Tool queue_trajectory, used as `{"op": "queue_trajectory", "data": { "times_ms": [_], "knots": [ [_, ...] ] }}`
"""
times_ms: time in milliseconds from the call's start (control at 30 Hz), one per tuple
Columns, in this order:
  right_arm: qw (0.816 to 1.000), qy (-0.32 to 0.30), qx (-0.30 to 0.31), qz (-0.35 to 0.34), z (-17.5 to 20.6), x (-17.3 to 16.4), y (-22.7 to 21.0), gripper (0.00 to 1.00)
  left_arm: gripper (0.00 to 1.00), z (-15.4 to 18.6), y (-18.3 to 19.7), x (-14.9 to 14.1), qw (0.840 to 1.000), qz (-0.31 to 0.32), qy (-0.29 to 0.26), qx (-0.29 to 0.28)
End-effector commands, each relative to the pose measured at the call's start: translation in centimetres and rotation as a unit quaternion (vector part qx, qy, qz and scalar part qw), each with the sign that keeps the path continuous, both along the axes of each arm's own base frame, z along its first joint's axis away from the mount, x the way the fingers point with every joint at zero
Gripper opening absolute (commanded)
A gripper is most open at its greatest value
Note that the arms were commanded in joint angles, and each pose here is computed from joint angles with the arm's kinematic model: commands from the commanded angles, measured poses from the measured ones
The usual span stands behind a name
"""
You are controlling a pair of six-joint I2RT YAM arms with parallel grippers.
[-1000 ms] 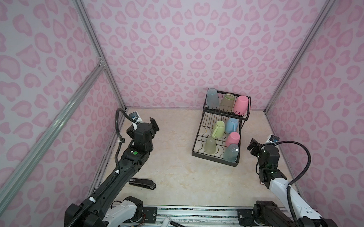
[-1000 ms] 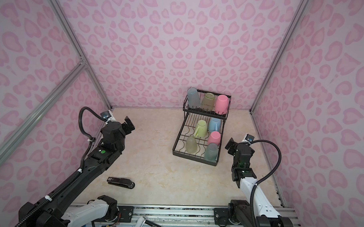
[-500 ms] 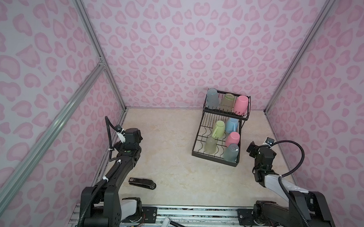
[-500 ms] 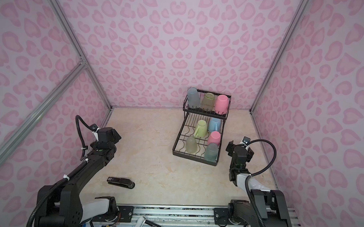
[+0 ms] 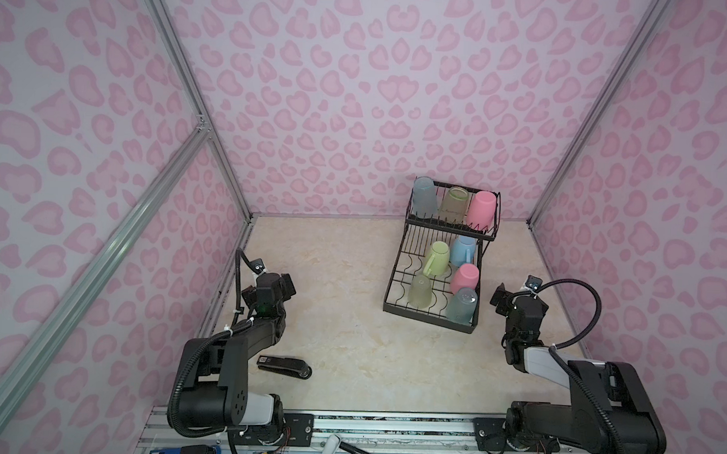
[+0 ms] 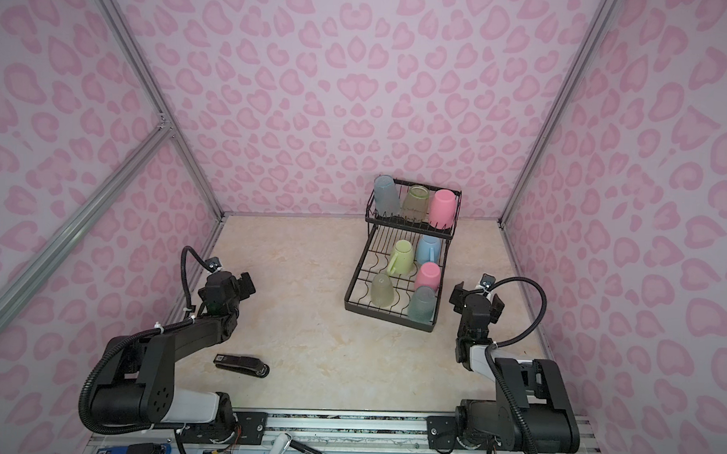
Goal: Load cups into a dish rack
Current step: Reset both arms
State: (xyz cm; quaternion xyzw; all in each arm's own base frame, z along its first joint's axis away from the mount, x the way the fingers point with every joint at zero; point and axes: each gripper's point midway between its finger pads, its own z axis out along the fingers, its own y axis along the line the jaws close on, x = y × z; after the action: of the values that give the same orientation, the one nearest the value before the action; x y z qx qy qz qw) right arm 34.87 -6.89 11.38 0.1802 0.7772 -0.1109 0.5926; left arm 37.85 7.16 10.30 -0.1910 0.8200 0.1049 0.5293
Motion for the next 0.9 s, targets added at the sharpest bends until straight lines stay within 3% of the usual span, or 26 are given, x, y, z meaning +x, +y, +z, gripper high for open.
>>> {"op": "queue_trajectory", "data": {
  "times_ms": [0, 133, 333, 433, 567, 867],
  "knots": [
    [0.998, -0.043, -0.022, 0.035, 1.5, 0.5, 1.0, 0.98, 0.97, 2.1, -1.7, 1.6, 0.997, -0.062, -0.053, 0.012],
    [0.996, -0.065, -0.03, 0.051, 1.1, 1.0, 1.6, 0.98, 0.97, 2.0, -3.1, 1.0, 0.992, -0.098, -0.075, 0.02],
    [0.994, -0.051, -0.043, 0.089, -0.1, 1.8, 3.1, 0.99, 0.97, 1.6, -4.2, 0.6, 0.987, -0.129, -0.096, 0.03],
    [0.994, -0.05, -0.044, 0.09, -0.2, 1.9, 3.2, 0.99, 0.97, 1.5, -4.3, 0.7, 0.987, -0.129, -0.09, 0.029],
    [0.996, -0.002, -0.038, 0.08, -1.1, 3.6, 2.8, 0.99, 0.97, 1.4, -4.2, 0.9, 0.987, -0.13, -0.087, 0.027],
    [0.996, -0.007, -0.04, 0.078, -1.0, 3.5, 2.8, 0.99, 0.97, 1.4, -4.2, 0.8, 0.987, -0.129, -0.088, 0.028]
  ]
}}
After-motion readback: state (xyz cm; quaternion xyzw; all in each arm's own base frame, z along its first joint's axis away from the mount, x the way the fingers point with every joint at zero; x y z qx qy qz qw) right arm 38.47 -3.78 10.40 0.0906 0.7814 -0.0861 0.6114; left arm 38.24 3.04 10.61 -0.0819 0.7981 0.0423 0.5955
